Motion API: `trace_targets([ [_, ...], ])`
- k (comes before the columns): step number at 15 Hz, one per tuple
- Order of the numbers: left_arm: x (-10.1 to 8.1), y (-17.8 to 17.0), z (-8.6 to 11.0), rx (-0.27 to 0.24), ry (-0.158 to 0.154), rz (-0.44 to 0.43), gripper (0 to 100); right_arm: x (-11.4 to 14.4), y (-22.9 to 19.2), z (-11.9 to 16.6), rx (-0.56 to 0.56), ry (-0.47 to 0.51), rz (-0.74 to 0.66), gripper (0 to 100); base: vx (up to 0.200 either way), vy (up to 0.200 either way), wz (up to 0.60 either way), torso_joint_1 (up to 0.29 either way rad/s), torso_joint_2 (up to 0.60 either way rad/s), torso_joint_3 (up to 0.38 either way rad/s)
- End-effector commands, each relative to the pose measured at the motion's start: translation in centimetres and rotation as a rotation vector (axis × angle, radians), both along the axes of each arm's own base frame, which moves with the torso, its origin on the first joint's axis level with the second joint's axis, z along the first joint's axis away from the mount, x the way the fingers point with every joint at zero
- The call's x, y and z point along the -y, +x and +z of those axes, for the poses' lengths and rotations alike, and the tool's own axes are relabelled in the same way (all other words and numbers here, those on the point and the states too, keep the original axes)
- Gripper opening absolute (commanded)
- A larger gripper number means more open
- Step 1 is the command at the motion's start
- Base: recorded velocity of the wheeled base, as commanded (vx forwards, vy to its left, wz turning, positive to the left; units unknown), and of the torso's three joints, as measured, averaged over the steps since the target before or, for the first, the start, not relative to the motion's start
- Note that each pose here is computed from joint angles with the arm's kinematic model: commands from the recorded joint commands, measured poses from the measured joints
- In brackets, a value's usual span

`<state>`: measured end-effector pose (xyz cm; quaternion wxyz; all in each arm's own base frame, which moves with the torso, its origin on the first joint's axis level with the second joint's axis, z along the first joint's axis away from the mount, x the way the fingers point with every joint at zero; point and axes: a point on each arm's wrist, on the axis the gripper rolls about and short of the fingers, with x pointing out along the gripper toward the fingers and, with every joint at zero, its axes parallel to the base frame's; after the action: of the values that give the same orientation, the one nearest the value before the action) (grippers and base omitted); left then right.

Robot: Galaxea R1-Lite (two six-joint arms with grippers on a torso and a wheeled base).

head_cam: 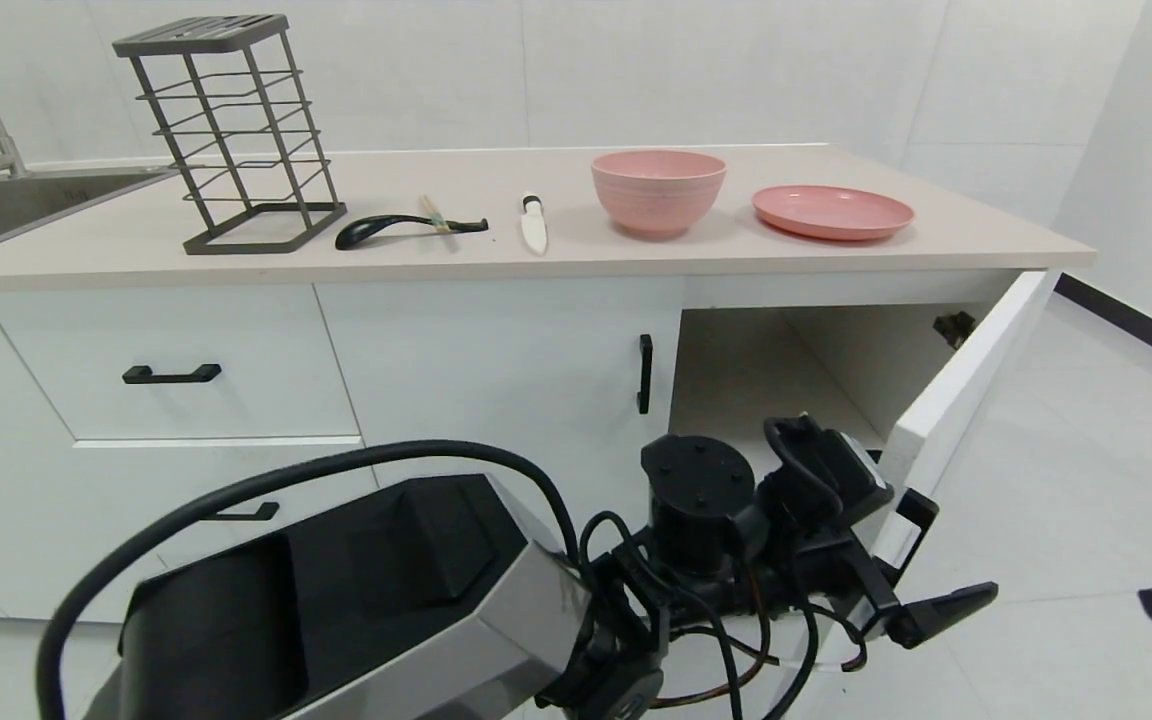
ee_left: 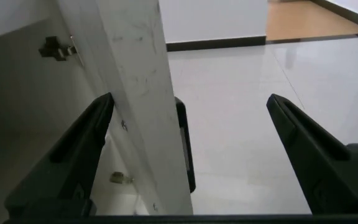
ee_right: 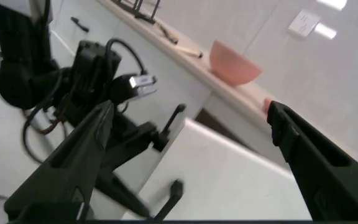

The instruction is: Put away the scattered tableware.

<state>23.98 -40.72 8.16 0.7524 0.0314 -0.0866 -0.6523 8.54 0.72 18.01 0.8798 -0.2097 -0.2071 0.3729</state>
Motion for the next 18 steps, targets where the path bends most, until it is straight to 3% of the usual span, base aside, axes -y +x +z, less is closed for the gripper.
trace_targets([
  [1,2.7,-2.1,-2.1,-0.006,0.009,-0.066,100,0.2,-0.5,0.7,0.077,-0.011,-0.029,100,0.0,0.0,0.0,0.0,0.0,0.0],
  [3,6.8,-3.7,-2.6,0.025,-0.048,-0.132,100,0.3,-0.7,2.3,0.186,-0.025,-0.047,100,0.0,0.0,0.0,0.0,0.0,0.0],
  [5,10.0,-5.8,-3.6,0.036,-0.071,-0.195,100,0.1,-1.7,5.3,0.325,-0.03,-0.04,100,0.0,0.0,0.0,0.0,0.0,0.0],
  [8,11.1,-8.6,-4.8,0.035,-0.081,-0.258,100,-0.1,-3.0,6.8,0.418,-0.029,-0.05,100,0.0,0.0,0.0,0.0,0.0,0.0],
  [11,10.2,-6.4,-4.1,0.036,-0.094,-0.218,100,-0.1,-3.1,6.7,0.418,-0.028,-0.051,100,0.0,0.0,0.0,0.0,0.0,0.0],
  [12,8.9,-4.0,-1.7,0.069,-0.151,-0.167,100,-0.1,-3.1,6.6,0.413,-0.027,-0.05,100,0.0,0.0,0.0,0.0,0.0,0.0],
  [14,4.5,-0.9,4.2,0.113,-0.213,-0.077,100,-0.1,-3.0,6.3,0.397,-0.024,-0.047,100,0.0,0.0,0.0,0.0,0.0,0.0],
  [15,1.3,-0.2,6.7,0.124,-0.218,-0.033,100,-0.1,-3.0,5.9,0.383,-0.021,-0.045,100,0.0,0.0,0.0,0.0,0.0,0.0],
  [18,-10.7,-0.8,10.7,0.114,-0.161,0.122,100,-0.3,-3.7,4.5,0.348,-0.016,-0.04,100,0.0,0.0,0.0,0.0,0.0,0.0],
])
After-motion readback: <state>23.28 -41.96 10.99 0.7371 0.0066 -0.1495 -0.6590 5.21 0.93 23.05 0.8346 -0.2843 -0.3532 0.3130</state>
